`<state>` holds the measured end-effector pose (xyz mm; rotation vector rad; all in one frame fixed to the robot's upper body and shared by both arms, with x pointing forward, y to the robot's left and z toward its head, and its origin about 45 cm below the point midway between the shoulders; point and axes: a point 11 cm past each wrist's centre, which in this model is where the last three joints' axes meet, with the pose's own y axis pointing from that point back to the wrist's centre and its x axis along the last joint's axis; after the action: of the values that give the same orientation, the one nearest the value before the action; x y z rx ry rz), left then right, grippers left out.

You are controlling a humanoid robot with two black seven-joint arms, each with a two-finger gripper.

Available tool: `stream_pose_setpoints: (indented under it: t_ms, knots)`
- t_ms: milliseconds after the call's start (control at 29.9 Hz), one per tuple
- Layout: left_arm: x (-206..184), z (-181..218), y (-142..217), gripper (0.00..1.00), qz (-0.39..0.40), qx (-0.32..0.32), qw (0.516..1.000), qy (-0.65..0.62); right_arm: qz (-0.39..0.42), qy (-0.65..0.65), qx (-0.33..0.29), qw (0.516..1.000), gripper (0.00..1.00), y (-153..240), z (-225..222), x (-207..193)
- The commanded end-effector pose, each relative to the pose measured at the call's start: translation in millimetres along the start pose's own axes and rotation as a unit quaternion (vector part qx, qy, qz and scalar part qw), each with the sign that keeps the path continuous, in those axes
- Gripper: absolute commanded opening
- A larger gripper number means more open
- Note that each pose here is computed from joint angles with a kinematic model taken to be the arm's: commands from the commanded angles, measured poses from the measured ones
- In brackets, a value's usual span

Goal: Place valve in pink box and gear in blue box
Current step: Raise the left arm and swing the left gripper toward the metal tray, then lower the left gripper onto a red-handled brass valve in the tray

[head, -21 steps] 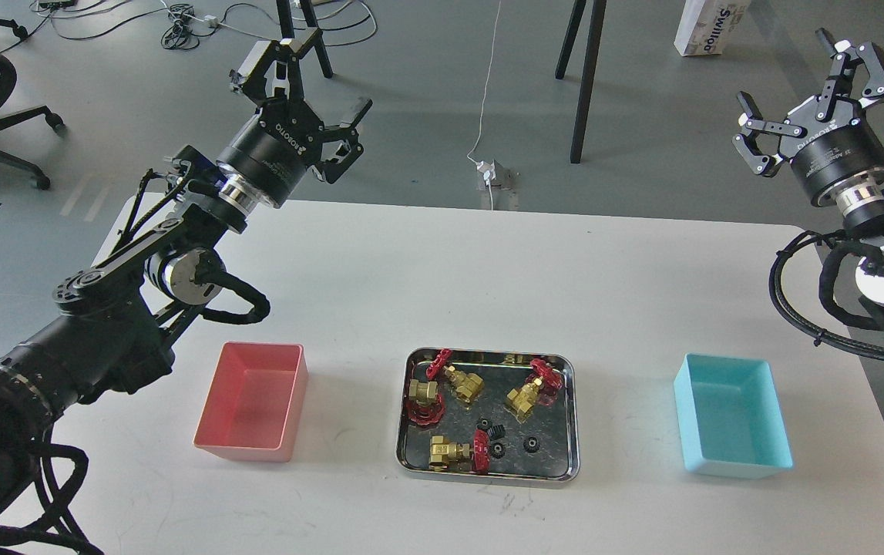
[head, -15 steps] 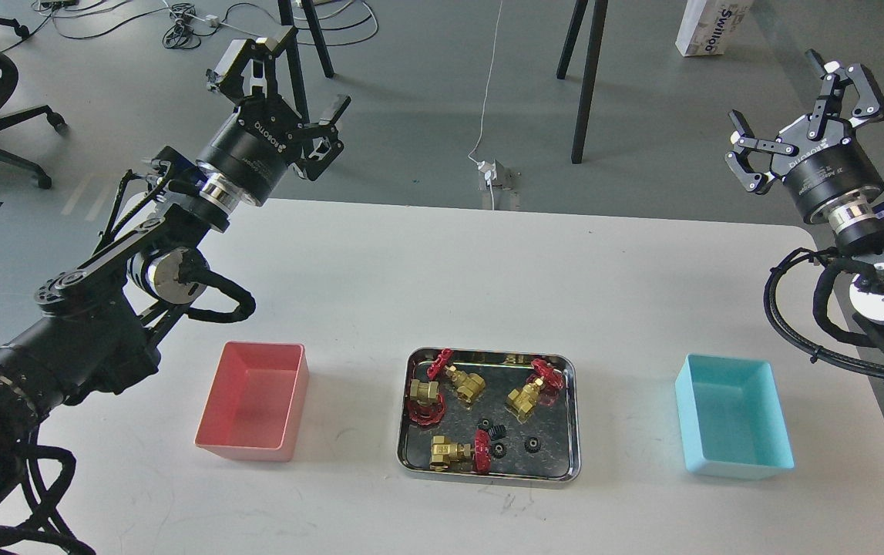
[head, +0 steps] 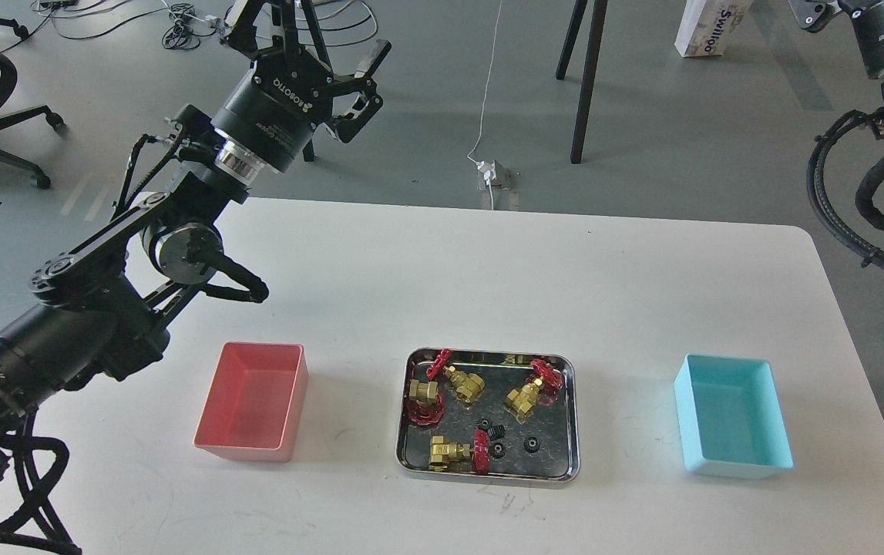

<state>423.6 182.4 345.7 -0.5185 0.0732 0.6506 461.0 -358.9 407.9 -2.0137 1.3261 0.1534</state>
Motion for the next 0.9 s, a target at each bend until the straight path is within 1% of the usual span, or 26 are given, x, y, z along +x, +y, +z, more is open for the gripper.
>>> stream_pose_setpoints:
  t_ms: [0,33,67,100,167,234,334,401,468,535,568,602,669,702,769,869]
  knots:
    - [-46.8,44.2,-13.1,0.99,-0.126,0.029,0.984,-0.125,0.052,0.023,-0.006,0.998,1.0,5.6,2.1,13.2]
    - [-58.7,45.0,-13.3,0.99,-0.158,0.053,0.975,-0.15,0.056,0.024,-0.005,0.998,1.0,5.6,1.6,14.0]
    - [-66.5,41.0,-9.9,0.99,-0.187,0.092,0.962,-0.177,0.057,0.026,-0.004,0.998,1.0,5.8,0.7,14.7]
    - [-68.7,37.7,-7.4,0.99,-0.2,0.125,0.949,-0.209,0.057,0.026,-0.004,0.998,1.0,5.8,0.7,14.7]
    - [-78.1,22.7,-5.1,0.97,-0.246,0.197,0.904,-0.29,0.058,0.025,-0.006,0.998,1.0,7.2,2.0,15.5]
    - [-86.0,3.6,4.5,0.93,-0.3,0.263,0.834,-0.381,0.063,0.025,-0.01,0.998,1.0,11.4,4.9,19.2]
    - [-71.3,-17.0,31.4,0.9,-0.357,0.345,0.711,-0.498,0.074,0.025,-0.017,0.997,1.0,20.2,10.5,26.6]
    - [-71.9,-36.7,44.5,0.9,-0.419,0.375,0.624,-0.543,0.08,0.026,-0.021,0.996,1.0,24.1,13.0,29.9]
    - [-67.0,-54.9,62.2,0.9,-0.478,0.39,0.538,-0.575,0.086,0.029,-0.022,0.996,1.0,26.5,13.6,33.4]
    - [-59.6,-70.7,74.7,0.87,-0.513,0.374,0.478,-0.607,0.089,0.029,-0.024,0.995,1.0,28.6,14.5,35.0]
    - [-54.1,-73.4,74.7,0.86,-0.518,0.351,0.455,-0.633,0.091,0.031,-0.026,0.995,1.0,31.5,13.4,37.2]
    - [-48.9,-73.3,73.9,0.85,-0.521,0.334,0.437,-0.652,0.092,0.036,-0.026,0.995,1.0,34.1,9.4,39.4]
    - [-41.6,-74.4,79.7,0.84,-0.536,0.339,0.408,-0.657,0.1,0.051,-0.026,0.993,1.0,41.0,-0.7,47.0]
    - [-42.2,-77.6,82.4,0.84,-0.543,0.341,0.403,-0.653,0.103,0.056,-0.026,0.993,1.0,43.6,-4.8,50.2]
    - [-46.2,-88.7,86.4,0.84,-0.559,0.339,0.397,-0.644,0.11,0.067,-0.027,0.991,1.0,48.8,-12.0,56.1]
    - [-45.2,-115.1,107.2,0.84,-0.568,0.347,0.413,-0.622,0.114,0.076,-0.02,0.99,1.0,50.3,-23.9,59.5]
